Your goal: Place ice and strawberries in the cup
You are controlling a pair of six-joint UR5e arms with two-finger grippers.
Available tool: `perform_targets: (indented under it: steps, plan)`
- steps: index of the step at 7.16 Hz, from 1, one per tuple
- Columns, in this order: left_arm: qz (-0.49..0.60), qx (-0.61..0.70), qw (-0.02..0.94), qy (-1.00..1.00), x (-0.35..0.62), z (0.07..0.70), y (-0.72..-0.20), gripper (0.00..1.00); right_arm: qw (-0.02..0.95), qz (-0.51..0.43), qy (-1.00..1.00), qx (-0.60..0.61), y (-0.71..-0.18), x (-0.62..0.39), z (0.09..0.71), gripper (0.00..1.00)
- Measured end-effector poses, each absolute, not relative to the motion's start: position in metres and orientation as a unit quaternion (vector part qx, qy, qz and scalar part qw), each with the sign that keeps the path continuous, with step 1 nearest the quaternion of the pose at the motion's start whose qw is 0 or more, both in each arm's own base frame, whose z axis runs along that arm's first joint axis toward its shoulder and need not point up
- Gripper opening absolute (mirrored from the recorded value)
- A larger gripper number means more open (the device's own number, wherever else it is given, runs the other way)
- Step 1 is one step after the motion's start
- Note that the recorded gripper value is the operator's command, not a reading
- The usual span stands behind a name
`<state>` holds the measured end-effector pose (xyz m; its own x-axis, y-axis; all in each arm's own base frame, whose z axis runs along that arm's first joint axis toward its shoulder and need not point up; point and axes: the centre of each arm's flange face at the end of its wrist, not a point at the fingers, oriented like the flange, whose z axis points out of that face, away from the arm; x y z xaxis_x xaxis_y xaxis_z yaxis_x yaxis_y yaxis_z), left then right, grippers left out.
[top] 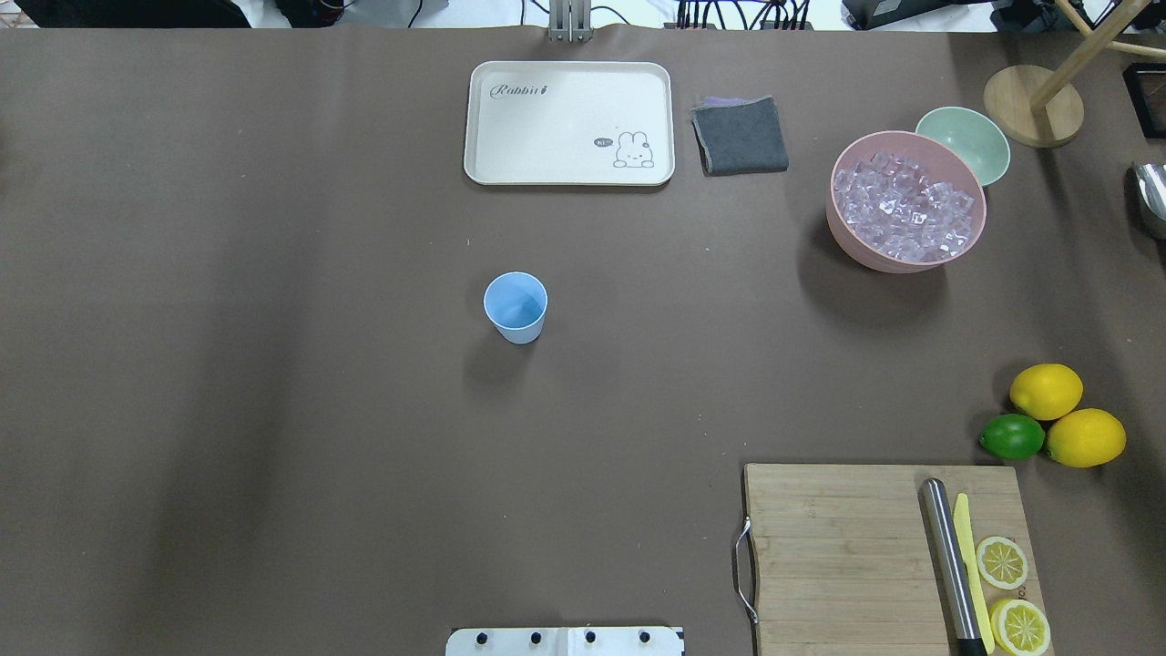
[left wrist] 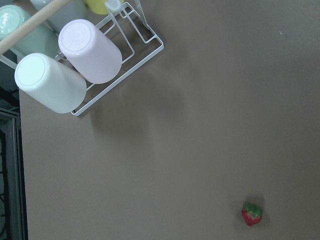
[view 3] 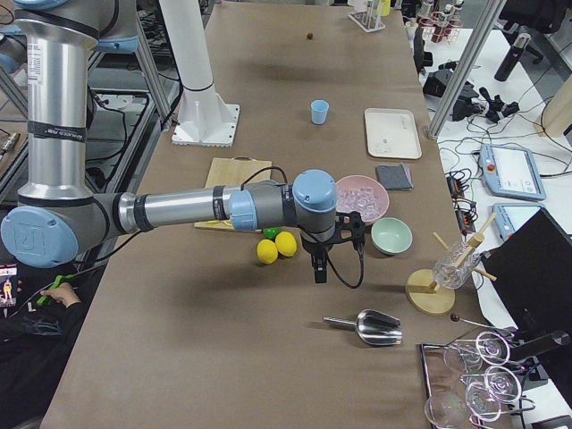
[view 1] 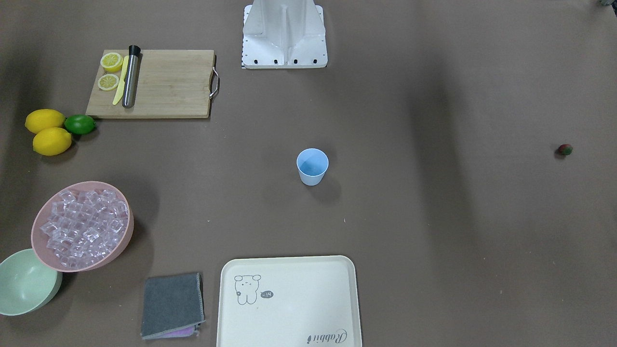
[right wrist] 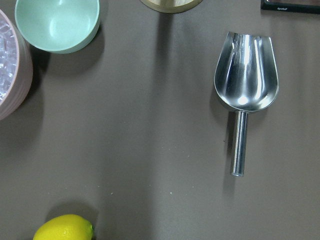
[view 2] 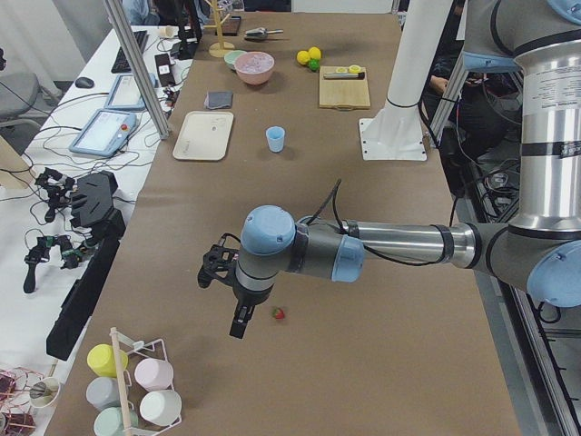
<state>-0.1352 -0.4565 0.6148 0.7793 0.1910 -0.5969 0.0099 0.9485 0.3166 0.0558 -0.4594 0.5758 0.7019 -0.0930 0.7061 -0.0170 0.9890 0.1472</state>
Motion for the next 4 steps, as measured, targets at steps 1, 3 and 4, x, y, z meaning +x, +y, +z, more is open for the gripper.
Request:
perform_targets:
  steps: [1,3,4]
  plan:
    - [0.048,0.153,0.931,0.329,-0.1353,0.6140,-0.4571,0.98,0.920,-0.022,-0.385,0.072,-0.4616,0.0537,0.5739,1.00]
    - [0.048,0.153,0.931,0.329,-0.1351,0.6141,-0.4559,0.98,0.920,-0.027,-0.384,0.073,-0.4656,0.0490,0.5703,1.00]
    - [0.048,0.153,0.931,0.329,-0.1349,0.6144,-0.4551,0.98,0.920,-0.032,-0.384,0.072,-0.4662,0.0453,0.5696,1.00]
